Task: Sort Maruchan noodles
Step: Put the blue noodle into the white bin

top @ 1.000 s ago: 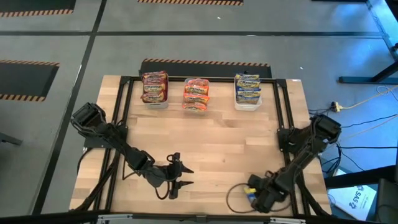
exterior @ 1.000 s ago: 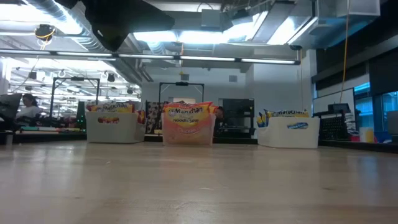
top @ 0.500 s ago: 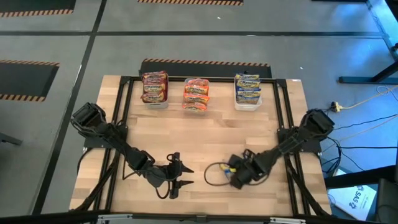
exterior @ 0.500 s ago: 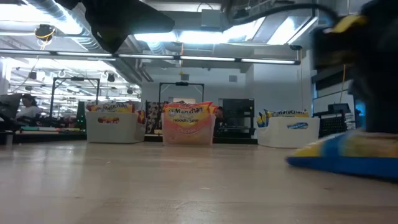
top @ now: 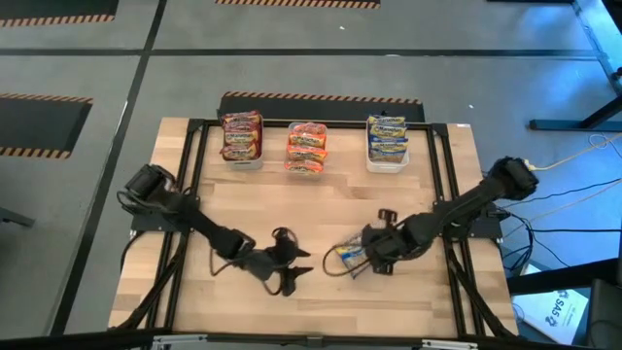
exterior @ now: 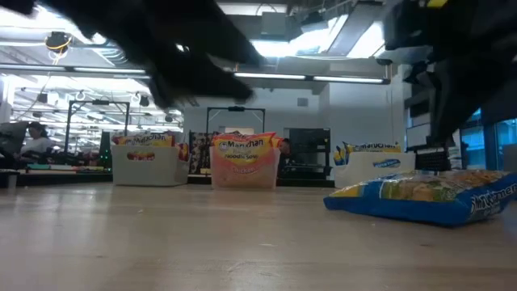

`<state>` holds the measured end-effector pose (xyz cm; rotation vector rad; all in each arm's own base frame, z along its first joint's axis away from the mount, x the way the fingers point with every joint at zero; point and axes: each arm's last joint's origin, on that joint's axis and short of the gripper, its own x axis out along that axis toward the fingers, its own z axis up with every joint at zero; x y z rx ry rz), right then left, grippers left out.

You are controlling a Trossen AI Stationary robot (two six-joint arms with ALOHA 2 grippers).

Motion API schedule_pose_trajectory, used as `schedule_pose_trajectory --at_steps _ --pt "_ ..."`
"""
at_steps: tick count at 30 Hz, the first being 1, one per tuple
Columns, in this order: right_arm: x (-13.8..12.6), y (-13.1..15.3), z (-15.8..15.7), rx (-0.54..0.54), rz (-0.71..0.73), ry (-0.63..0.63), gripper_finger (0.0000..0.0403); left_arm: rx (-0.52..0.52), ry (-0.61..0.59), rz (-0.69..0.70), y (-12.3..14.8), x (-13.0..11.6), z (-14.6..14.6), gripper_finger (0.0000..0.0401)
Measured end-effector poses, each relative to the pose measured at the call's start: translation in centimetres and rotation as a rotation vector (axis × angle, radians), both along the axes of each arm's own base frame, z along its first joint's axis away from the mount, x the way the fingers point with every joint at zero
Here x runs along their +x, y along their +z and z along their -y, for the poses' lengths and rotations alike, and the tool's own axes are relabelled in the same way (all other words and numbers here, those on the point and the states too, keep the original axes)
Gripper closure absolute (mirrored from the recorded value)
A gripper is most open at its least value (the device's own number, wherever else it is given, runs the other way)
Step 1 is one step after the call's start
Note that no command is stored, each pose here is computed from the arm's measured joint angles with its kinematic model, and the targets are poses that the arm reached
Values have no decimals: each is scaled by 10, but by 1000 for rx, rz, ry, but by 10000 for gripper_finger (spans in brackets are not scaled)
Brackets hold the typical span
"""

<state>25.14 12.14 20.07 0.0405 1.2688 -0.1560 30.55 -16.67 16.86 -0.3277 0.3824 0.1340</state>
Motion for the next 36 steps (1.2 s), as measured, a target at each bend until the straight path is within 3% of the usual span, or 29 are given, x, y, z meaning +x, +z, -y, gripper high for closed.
schedule_pose_trajectory --at_steps 3,6,11,16,21,27,32,36 --pt "-21 -7 12 -87 44 -62 400 -27 14 -20 -18 17 -14 205" --pt "-47 -36 27 -104 3 -166 400 -53 2 -55 -32 37 -25 205" --pt "-65 -75 29 34 65 -263 400 -64 -4 -123 -63 66 -34 205" --pt "-60 -78 19 122 209 -291 400 -83 40 -123 -80 89 -36 205" --pt "-51 -77 7 284 250 -281 400 -67 84 -141 -82 92 -43 205" --pt "-47 -81 -15 409 308 -250 400 26 167 -271 -67 80 -55 205" --pt "-46 -75 -22 469 226 -209 400 91 190 -346 -52 69 -57 205" --pt "-45 -49 -17 508 146 -191 400 86 135 -312 -35 64 -46 205"
